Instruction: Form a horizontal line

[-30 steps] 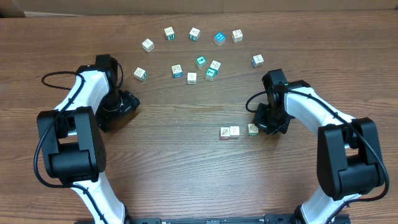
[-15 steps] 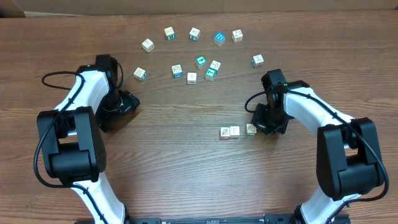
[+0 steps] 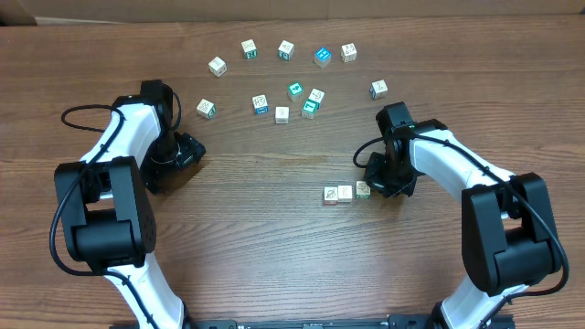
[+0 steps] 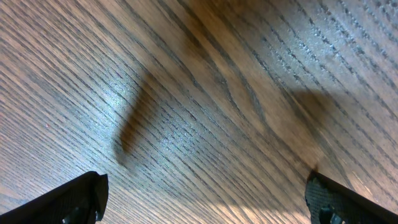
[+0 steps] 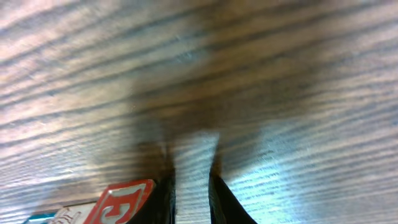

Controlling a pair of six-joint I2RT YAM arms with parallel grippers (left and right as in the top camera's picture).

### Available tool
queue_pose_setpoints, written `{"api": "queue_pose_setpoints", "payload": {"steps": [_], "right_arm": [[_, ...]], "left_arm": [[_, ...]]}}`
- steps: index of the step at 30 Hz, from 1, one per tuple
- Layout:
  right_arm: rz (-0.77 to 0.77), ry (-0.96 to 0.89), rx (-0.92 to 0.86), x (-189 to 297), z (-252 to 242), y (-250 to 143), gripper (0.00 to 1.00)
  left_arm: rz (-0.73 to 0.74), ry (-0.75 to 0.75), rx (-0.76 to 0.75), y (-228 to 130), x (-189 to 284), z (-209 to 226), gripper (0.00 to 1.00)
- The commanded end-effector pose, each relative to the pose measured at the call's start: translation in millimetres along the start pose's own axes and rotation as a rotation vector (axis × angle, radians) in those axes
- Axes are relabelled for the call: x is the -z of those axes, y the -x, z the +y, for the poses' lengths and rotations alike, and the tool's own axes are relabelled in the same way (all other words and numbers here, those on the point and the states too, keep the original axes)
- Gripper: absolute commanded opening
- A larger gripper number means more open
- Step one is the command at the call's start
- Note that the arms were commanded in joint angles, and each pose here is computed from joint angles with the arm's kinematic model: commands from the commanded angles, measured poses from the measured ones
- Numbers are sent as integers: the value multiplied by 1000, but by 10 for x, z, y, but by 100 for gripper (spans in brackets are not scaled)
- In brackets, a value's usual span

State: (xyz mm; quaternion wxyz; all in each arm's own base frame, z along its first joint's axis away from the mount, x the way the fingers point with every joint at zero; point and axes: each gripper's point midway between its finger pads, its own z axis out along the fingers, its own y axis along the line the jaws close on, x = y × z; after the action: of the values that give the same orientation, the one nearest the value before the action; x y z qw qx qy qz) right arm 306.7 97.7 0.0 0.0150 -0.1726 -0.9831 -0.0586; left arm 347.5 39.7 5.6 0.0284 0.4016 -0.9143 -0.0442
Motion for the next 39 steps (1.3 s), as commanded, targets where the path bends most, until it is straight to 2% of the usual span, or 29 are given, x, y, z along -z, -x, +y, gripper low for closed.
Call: {"api": "queue_pose_setpoints", "payload": {"steps": [1,5,39], "right_arm": [[-32,-31,11,-16,-52,28,16],[-66,-45,12,-12,-67,98,16],[-9,-15,44,-30,54,-73,16]], "left_arm": [[-14,15,-15,5,5,26,100],[-14,15,-15,5,5,27,100],[-14,15,-15,5,5,27,100]]}}
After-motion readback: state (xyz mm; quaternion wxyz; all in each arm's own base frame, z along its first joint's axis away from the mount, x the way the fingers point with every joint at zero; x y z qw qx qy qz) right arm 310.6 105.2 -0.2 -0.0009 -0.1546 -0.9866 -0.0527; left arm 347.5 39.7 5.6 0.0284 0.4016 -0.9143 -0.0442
